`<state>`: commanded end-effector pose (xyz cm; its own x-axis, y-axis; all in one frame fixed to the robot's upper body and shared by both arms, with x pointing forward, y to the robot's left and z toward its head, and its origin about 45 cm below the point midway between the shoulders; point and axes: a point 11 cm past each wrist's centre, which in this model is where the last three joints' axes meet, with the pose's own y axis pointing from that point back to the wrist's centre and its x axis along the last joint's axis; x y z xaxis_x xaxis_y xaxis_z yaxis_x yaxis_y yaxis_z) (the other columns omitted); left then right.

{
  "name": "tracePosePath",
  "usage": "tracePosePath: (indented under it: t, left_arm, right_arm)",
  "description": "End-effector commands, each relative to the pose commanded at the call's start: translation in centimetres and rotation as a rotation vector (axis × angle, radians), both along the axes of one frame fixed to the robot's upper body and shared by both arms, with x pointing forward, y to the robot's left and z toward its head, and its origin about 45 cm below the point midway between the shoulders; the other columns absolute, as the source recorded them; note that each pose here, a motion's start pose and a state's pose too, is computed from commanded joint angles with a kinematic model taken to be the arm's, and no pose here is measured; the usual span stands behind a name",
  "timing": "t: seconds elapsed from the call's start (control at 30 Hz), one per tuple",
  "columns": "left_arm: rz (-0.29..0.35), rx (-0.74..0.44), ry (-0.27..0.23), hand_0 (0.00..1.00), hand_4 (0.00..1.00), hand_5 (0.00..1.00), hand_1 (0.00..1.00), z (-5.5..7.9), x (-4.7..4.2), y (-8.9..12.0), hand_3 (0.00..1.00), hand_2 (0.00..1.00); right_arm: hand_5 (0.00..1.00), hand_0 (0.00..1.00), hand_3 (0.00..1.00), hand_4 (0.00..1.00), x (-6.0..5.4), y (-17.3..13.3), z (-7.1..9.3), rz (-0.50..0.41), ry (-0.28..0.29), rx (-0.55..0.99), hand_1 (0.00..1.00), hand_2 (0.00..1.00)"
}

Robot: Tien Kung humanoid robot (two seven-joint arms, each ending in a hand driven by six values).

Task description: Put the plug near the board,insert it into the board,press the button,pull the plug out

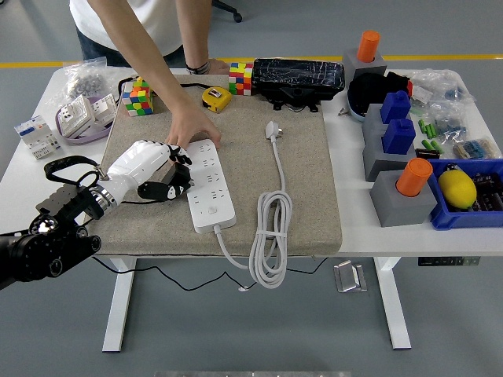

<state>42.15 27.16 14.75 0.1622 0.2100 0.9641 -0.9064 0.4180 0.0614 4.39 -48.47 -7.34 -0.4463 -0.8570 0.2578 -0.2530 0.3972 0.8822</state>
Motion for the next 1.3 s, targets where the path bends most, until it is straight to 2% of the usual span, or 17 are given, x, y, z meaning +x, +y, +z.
tracePosePath:
  t: [0.03, 0.3, 0.4, 0.43, 0.6, 0.63, 0.73, 0.8, 0.83, 1.0, 1.03, 1.13, 1.2, 1.23, 1.3]
  left_arm:
    - [0.001, -0.001, 0.001, 0.664, 0.998, 0.149, 0.718, 0.0, -0.01, 0.0, 0.764, 0.75]
    - [-0.012, -0.027, 0.001, 0.661, 0.998, 0.169, 0.719, 0.2, -0.21, -0.2, 0.761, 0.745]
    - [-0.015, -0.06, -0.015, 0.661, 0.998, 0.169, 0.719, 0.7, -0.22, -0.4, 0.761, 0.745]
    - [-0.016, -0.068, -0.021, 0.662, 0.998, 0.212, 0.719, 0.9, -0.21, -0.5, 0.761, 0.742]
    - [-0.003, -0.14, -0.045, 0.662, 0.998, 0.212, 0.719, 1.9, -0.21, -0.6, 0.761, 0.742]
    - [0.004, -0.166, -0.053, 0.66, 0.998, 0.343, 0.715, 2.2, -0.29, -0.5, 0.754, 0.738]
    - [0.019, -0.242, -0.08, 0.66, 0.998, 0.343, 0.715, 3.2, -0.65, -0.4, 0.754, 0.738]
    - [0.06, -0.297, -0.093, 0.66, 0.998, 0.343, 0.715, 3.6, -1.37, 0.0, 0.754, 0.738]
    - [0.08, -0.316, -0.097, 0.64, 0.919, 0.535, 0.694, 3.8, -1.68, 0.2, 0.729, 0.71]
    - [0.195, -0.365, -0.073, 0.64, 0.919, 0.535, 0.694, 3.5, -3.74, 1.1, 0.729, 0.71]
    - [0.211, -0.365, -0.06, 0.674, 0.854, 0.605, 0.725, 3.3, -4.21, 1.2, 0.729, 0.732]
    - [0.251, -0.343, 0.008, 0.674, 0.854, 0.605, 0.725, 1.9, -5.89, 1.1, 0.729, 0.732]
    - [0.272, -0.328, 0.041, 0.674, 0.854, 0.605, 0.725, 1.1, -6.59, 1.1, 0.729, 0.732]
    - [0.284, -0.32, 0.069, 0.729, 0.81, 0.668, 0.769, 0.6, -7.12, 1.0, 0.74, 0.776]
    - [0.305, -0.304, 0.106, 0.729, 0.81, 0.668, 0.769, 0.0, -7.68, 1.0, 0.74, 0.776]
  right_arm:
    - [0.586, 0.619, 0.565, 0.976, 0.0, 0.0, 0.0, 0.0, 0.0, 0.0, 0.679, 0.654]
    - [0.587, 0.619, 0.565, 0.976, 0.0, 0.0, 0.0, 0.001, 0.001, 0.0, 0.679, 0.654]
    - [0.587, 0.619, 0.565, 0.976, -0.1, 0.0, 0.0, 0.002, 0.002, 0.0, 0.679, 0.654]
    - [0.587, 0.615, 0.566, 0.976, -0.1, 0.0, 0.0, 0.003, 0.003, 0.0, 0.679, 0.654]
    - [0.587, 0.615, 0.566, 0.976, -0.1, 0.0, 0.0, 0.002, 0.002, 0.0, 0.679, 0.654]
    - [0.587, 0.619, 0.566, 0.976, 0.0, 0.1, 0.0, 0.003, 0.002, 0.001, 0.679, 0.654]
    - [0.587, 0.619, 0.566, 0.976, -0.1, 0.0, 0.0, 0.005, 0.004, 0.0, 0.679, 0.654]
    - [0.587, 0.619, 0.566, 0.976, -0.1, -0.1, 0.0, 0.007, 0.005, -0.003, 0.679, 0.654]
    - [0.588, 0.616, 0.566, 0.976, -0.1, -0.1, 0.1, 0.007, 0.005, -0.004, 0.68, 0.654]
    - [0.588, 0.616, 0.566, 0.976, -0.2, -0.2, 0.1, 0.01, 0.009, -0.007, 0.68, 0.654]
    - [0.588, 0.621, 0.566, 0.976, -0.2, -0.2, 0.1, 0.01, 0.009, -0.007, 0.68, 0.653]
    - [0.588, 0.621, 0.566, 0.976, -0.2, -0.1, 0.1, 0.013, 0.009, -0.007, 0.68, 0.653]
    - [0.588, 0.621, 0.566, 0.976, -0.1, -0.2, 0.1, 0.015, 0.007, -0.008, 0.68, 0.653]
    - [0.588, 0.616, 0.566, 0.976, 0.0, -0.2, 0.1, 0.016, 0.005, -0.009, 0.679, 0.653]
    - [0.588, 0.616, 0.566, 0.976, 0.2, -0.3, 0.2, 0.02, 0.003, -0.011, 0.679, 0.653]
